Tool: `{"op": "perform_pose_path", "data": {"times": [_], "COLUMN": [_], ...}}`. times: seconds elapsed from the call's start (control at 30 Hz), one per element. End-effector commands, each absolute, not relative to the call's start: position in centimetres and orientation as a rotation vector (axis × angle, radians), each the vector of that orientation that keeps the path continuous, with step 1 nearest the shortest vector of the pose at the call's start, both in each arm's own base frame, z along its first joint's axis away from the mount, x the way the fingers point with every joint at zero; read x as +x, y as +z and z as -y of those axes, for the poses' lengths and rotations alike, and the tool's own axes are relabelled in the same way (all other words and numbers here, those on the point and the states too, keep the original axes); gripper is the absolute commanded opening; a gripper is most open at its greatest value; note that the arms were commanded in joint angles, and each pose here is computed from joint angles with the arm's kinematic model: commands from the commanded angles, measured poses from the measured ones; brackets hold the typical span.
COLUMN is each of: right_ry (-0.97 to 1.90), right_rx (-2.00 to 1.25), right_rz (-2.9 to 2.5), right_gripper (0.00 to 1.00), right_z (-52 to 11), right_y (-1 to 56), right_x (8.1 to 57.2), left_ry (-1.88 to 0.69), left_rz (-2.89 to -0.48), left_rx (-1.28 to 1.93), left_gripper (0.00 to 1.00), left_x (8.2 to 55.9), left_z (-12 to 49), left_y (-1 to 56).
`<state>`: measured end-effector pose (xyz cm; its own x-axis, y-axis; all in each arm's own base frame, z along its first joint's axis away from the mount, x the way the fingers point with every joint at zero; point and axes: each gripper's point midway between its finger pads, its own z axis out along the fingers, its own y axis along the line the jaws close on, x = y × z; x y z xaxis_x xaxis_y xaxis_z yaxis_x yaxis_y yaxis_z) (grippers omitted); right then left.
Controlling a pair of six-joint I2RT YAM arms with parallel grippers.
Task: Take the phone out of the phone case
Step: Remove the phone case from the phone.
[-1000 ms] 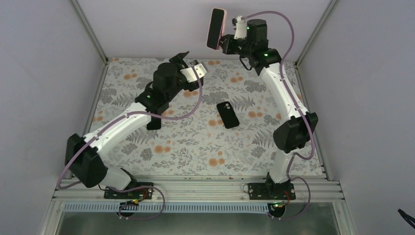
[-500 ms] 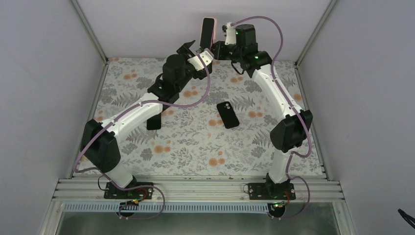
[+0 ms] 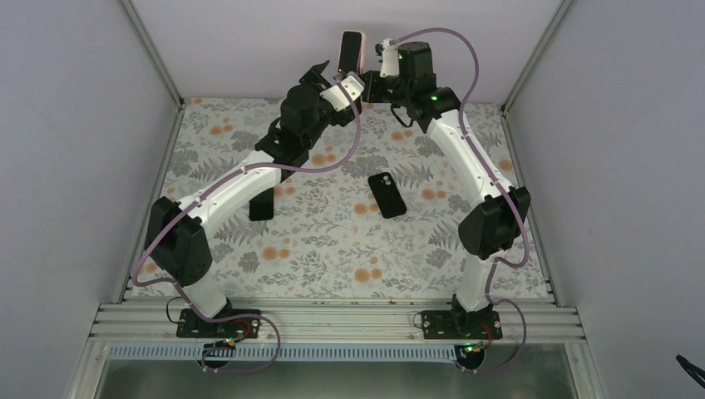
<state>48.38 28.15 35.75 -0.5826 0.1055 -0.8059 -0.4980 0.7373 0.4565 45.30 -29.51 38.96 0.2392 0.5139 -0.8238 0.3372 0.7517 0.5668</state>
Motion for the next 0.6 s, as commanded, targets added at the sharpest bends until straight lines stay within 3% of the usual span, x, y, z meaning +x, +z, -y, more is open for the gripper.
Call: {"op": "perform_pose_path", "data": {"times": [0.0,0.57], "right_ry": [0.894,0.891], "right_rx": [-0.334,-0.346], "right_rz": [-1.885,-1.866], "right_gripper": [0.03,0.03], "right_z": [-28.6,-28.6], "right_y": [41.1,41.7], "right_x": [46.8,46.3], "left_ry": [0.129,0.079], "left_rz": [-1.386,-1.455], "left_rx": [0.745,0.778], "left_gripper": [0.99,0.96], "left_x": [46.0,46.4], "left_z": [29.6,29.3], "left_y": [39.5,37.5]}}
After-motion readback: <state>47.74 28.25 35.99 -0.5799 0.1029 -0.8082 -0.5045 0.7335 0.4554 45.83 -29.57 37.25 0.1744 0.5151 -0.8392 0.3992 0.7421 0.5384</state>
